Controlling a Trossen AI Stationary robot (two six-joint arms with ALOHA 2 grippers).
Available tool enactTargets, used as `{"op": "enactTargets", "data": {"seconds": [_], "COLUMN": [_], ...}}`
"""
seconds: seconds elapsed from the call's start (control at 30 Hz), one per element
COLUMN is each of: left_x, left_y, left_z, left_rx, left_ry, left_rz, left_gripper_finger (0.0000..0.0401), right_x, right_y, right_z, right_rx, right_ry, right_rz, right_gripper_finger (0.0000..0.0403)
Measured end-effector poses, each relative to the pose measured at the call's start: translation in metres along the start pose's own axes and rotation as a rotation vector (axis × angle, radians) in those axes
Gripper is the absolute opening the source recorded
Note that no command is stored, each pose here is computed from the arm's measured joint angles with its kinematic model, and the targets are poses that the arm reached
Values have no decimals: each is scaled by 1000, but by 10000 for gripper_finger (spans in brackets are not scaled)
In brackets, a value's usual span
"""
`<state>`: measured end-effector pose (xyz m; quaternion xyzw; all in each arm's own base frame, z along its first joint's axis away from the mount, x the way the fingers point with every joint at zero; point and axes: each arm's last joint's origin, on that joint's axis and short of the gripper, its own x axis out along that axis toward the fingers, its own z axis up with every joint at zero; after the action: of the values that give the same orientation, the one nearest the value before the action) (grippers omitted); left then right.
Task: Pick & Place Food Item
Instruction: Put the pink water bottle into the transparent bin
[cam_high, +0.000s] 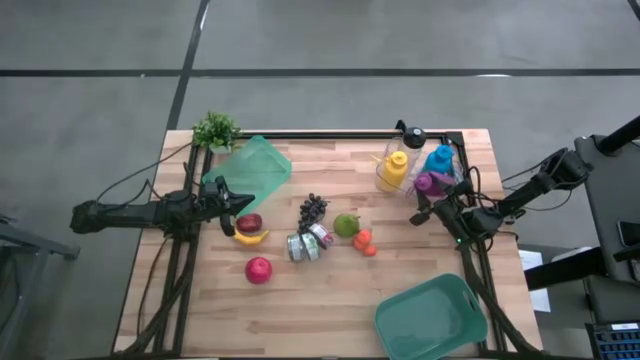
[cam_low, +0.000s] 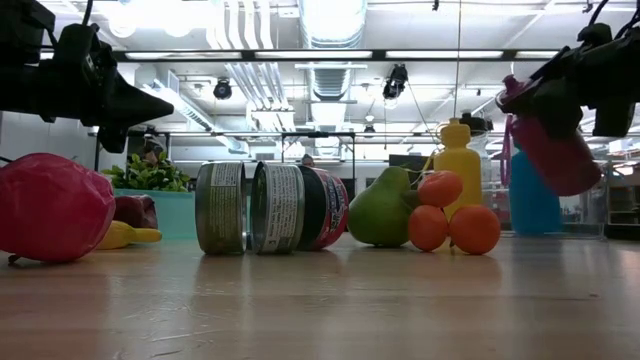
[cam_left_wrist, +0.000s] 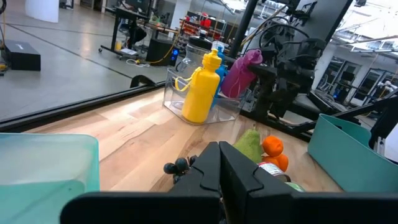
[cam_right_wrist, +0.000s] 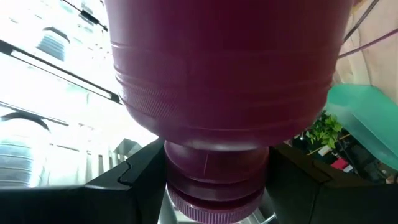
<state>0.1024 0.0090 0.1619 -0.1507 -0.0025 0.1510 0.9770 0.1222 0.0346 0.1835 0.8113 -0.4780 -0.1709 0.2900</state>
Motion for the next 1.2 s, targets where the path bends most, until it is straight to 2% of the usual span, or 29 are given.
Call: {"op": "enactTargets", "data": {"seconds": [0.53,1.2], "left_x": [0,0], "left_y": [0,0], "left_z": [0,0], "left_rx": [0,0], "left_ry": [0,0], "left_rz": [0,0], "left_gripper_finger": [1,1], "right_x": [15,10], "right_y": [-2,1], "right_z": [1,-2], "right_rx": [7,161], "right_ry": [-75,-45], "right_rz": [92,64], "right_gripper_finger": [217,217]}}
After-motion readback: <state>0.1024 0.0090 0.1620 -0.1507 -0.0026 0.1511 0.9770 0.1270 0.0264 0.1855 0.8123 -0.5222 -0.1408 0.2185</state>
